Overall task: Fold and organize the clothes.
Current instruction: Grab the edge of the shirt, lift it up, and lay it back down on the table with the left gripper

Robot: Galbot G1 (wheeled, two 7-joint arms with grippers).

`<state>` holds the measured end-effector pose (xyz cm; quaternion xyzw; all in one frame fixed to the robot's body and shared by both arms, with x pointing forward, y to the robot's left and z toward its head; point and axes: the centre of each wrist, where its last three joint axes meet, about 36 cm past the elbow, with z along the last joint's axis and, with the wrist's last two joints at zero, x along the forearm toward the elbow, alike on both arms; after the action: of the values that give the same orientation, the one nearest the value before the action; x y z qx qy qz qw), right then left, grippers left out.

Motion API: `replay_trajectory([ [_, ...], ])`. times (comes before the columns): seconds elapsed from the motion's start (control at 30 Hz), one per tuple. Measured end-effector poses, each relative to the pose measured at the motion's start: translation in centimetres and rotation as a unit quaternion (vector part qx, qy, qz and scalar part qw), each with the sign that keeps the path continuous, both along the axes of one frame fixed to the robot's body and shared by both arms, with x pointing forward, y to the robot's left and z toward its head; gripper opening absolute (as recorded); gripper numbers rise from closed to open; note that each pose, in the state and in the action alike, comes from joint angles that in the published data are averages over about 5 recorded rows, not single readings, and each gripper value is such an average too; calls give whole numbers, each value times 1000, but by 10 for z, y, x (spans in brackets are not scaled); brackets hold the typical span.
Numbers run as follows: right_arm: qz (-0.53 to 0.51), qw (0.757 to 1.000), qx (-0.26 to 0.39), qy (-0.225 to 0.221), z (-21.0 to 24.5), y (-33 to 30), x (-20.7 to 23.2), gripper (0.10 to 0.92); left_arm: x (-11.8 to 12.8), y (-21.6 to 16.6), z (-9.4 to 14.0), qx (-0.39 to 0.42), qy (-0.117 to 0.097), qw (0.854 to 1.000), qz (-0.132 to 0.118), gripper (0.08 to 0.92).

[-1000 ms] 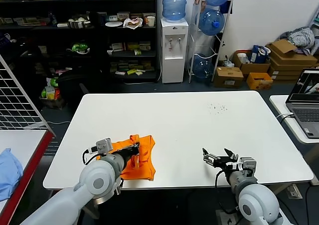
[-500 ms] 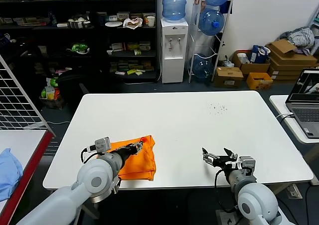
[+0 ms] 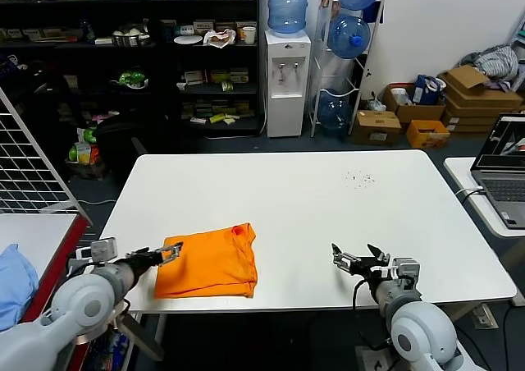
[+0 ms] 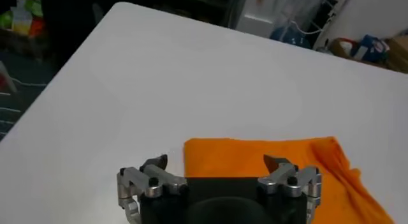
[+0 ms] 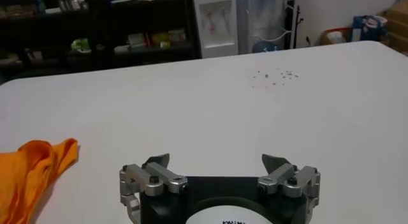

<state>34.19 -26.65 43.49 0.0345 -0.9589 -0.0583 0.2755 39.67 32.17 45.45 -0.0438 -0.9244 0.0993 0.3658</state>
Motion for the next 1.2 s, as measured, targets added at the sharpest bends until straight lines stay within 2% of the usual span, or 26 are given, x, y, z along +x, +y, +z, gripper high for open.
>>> replay_trajectory([
  [0.2,-2,1000,-1,-1,1,-2,-2,921,-3,20,-5,9,12,1000,-26,921],
  [0.37,-4,1000,-1,-1,1,-2,-2,921,-4,31,-12,13,24,999,-37,921],
  [1.0,-7,1000,0,0,1,-2,-5,921,-2,35,-26,0,40,998,-52,918],
  [1.1,-7,1000,-1,0,1,-2,-5,921,-2,34,-27,-2,40,998,-53,877],
  [1.2,-7,1000,-1,0,2,-2,-5,921,-2,34,-29,-3,41,998,-53,789],
])
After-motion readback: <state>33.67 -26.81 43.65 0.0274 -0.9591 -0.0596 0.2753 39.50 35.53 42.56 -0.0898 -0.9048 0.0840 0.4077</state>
